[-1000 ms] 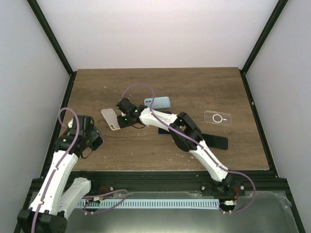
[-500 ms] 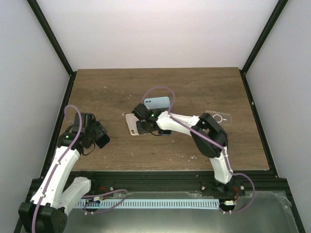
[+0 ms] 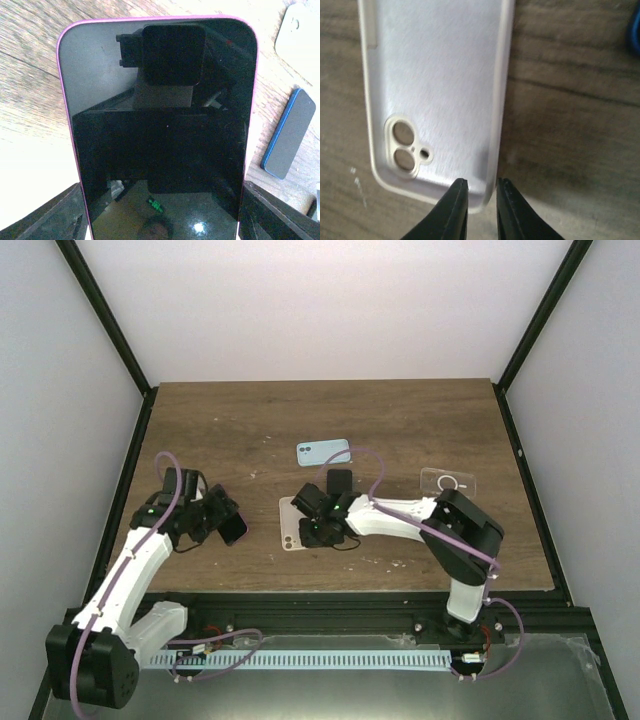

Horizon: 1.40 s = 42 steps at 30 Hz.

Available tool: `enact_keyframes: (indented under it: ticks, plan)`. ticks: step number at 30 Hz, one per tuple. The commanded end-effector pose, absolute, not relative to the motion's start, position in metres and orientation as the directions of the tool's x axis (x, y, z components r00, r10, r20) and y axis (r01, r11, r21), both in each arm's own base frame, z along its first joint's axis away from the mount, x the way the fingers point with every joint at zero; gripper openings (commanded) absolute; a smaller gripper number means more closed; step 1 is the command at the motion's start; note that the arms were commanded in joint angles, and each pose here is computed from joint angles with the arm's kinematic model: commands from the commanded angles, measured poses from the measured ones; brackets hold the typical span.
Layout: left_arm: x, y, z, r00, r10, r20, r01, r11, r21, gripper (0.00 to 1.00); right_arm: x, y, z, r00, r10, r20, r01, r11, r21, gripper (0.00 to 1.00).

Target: Put the phone into the phone case

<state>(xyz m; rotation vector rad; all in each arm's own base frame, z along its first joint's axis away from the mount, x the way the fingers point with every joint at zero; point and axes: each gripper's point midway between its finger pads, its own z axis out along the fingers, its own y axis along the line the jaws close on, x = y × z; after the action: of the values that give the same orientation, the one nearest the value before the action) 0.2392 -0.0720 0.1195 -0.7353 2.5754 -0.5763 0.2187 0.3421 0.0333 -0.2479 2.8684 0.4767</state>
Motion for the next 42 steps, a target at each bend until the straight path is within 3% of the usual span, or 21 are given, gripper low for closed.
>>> enact_keyframes:
  ticks: [1,11,15,22,29,34,42]
  plan:
    - [0.248,-0.091,0.127,-0.81,-0.523,-0.265,-0.314,0.769,-0.556,0.52,0.21,0.357,0.066,-0.956,-0.11,-0.272,-0.222,0.876,0.429,0.2]
    - [0.258,-0.154,0.137,-0.888,-0.365,-0.281,-0.123,0.775,-0.62,0.51,0.212,0.324,0.098,-0.905,-0.083,-0.417,-0.286,0.845,0.452,0.35]
    - [0.263,-0.176,0.138,-0.916,-0.306,-0.26,-0.076,0.767,-0.637,0.51,0.193,0.345,0.144,-0.852,-0.121,-0.509,-0.454,0.653,0.606,0.43]
    - [0.257,-0.208,0.142,-0.947,-0.212,-0.241,-0.009,0.769,-0.64,0.52,0.183,0.358,0.181,-0.857,-0.078,-0.509,-0.469,0.529,0.708,0.44]
    - [0.249,-0.223,0.143,-0.955,-0.191,-0.225,0.01,0.742,-0.671,0.52,0.197,0.355,0.162,-0.909,0.009,-0.417,-0.324,0.613,0.721,0.38]
    - [0.244,-0.227,0.144,-0.96,-0.185,-0.21,0.013,0.721,-0.693,0.52,0.194,0.365,0.159,-0.922,0.003,-0.387,-0.315,0.575,0.755,0.36]
    - [0.242,-0.223,0.136,-0.961,-0.176,-0.215,0.016,0.737,-0.676,0.52,0.196,0.365,0.163,-0.912,0.027,-0.41,-0.329,0.552,0.766,0.14]
